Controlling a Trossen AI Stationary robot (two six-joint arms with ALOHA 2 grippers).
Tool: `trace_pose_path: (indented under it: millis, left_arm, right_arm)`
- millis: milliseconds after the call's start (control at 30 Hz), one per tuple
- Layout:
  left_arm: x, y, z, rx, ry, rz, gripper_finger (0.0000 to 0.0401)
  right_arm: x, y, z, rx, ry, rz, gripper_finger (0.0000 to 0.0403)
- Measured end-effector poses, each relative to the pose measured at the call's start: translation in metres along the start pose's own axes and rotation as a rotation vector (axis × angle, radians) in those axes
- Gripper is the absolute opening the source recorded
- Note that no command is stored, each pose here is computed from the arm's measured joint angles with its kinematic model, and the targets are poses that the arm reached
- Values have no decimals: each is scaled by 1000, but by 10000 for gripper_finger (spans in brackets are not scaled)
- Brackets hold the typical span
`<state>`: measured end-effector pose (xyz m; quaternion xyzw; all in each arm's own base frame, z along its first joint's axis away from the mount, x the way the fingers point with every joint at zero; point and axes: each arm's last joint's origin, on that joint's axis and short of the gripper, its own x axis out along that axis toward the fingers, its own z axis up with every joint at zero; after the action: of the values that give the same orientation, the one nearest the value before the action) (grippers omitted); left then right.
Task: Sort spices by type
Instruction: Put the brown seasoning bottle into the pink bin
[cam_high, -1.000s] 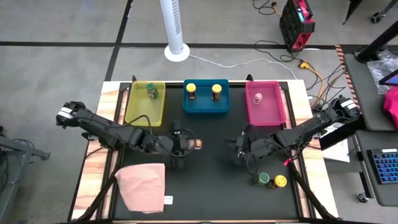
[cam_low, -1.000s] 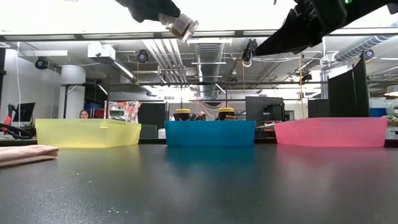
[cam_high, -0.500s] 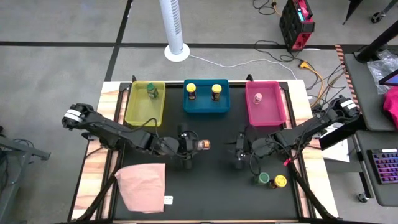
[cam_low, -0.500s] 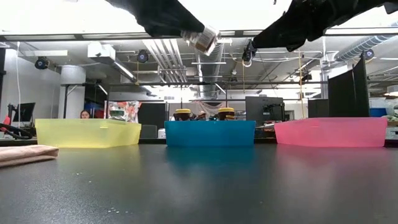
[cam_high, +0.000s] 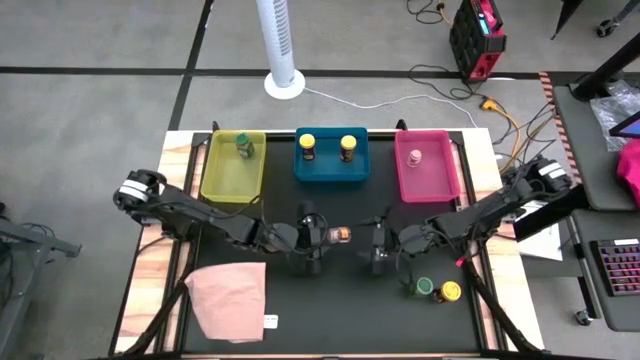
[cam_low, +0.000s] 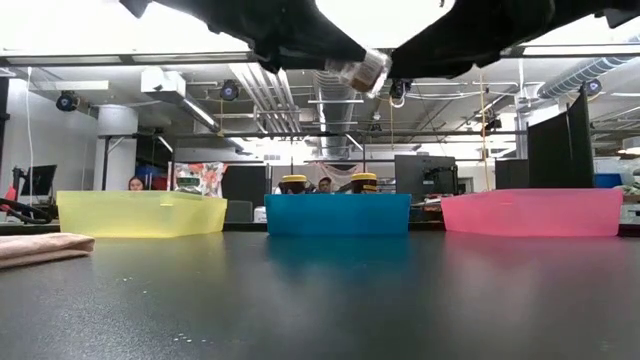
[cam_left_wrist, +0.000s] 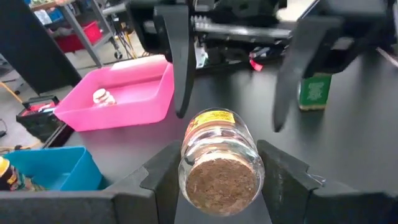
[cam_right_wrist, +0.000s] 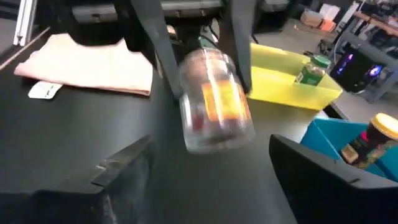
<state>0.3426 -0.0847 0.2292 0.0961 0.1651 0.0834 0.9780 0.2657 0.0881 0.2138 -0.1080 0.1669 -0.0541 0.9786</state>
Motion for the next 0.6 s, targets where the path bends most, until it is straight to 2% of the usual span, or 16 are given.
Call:
trace_pose_path:
  millis: [133, 267, 467, 600]
  left_arm:
    - [5, -2, 0, -10, 4, -2, 161]
    - [8, -4, 0, -16, 5, -6, 160]
    - [8, -3, 0, -34, 6, -15, 160]
    - [8, -3, 0, -45, 6, -14, 160]
  right_arm:
    - [10, 5, 4, -32, 9, -2, 317]
    - [19, 9, 4, -70, 39, -16, 309]
    - [23, 10, 2, -111, 128, -77, 279]
    - [24, 9, 4, -107, 124, -79, 247]
